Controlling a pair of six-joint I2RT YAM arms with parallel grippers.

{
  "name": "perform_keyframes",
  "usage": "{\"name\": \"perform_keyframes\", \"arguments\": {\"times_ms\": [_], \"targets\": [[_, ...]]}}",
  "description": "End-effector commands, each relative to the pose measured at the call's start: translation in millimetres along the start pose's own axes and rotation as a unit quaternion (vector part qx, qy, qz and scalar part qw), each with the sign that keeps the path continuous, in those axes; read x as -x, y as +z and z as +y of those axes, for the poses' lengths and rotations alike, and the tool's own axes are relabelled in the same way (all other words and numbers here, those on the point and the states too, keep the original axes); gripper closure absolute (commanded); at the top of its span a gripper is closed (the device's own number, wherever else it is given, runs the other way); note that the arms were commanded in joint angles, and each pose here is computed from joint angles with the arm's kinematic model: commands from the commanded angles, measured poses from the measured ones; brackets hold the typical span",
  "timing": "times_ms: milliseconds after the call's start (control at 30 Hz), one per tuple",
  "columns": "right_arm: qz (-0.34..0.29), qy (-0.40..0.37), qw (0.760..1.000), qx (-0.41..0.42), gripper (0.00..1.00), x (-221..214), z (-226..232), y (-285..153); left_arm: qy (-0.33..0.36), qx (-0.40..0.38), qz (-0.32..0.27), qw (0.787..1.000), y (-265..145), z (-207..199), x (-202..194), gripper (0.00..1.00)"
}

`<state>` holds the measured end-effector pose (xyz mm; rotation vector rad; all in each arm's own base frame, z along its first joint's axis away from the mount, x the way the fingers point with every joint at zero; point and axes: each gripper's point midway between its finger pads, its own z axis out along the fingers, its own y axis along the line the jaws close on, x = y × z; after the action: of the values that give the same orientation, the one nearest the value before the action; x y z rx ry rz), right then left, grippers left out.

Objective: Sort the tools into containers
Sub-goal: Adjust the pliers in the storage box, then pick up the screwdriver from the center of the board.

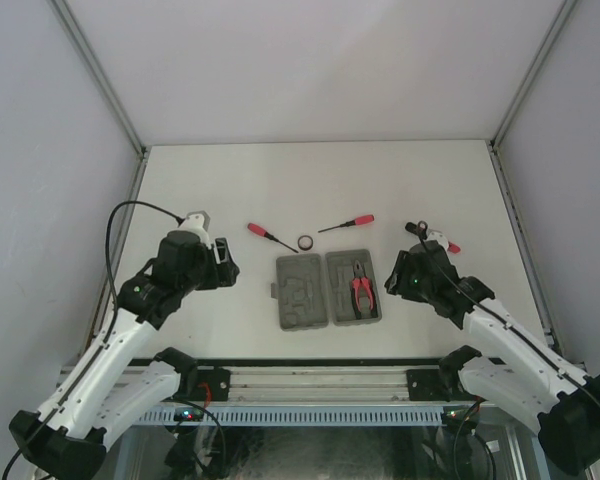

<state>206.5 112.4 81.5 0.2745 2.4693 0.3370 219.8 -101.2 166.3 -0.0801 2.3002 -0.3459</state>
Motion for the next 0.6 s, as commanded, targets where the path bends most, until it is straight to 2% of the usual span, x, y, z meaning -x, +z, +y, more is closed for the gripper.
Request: {"name": "perform_keyframes", "arguments": {"times_ms": [0,300,567], "targets": [[-0.024,-0.004,0.999,0.047,0.48,19,17,2,0.023,0.008,-0.058,0.998,-22,1,34,0.28],[-0.008,-0.061,0.995,0.075,0.50,37,43,10,0.023,0.031,-0.073,0.997,-24,12,35,0.27],[-0.001,-0.152,0.983,0.101,0.51,62,94,22,0.022,0.034,-0.074,0.996,-22,14,35,0.27]]}}
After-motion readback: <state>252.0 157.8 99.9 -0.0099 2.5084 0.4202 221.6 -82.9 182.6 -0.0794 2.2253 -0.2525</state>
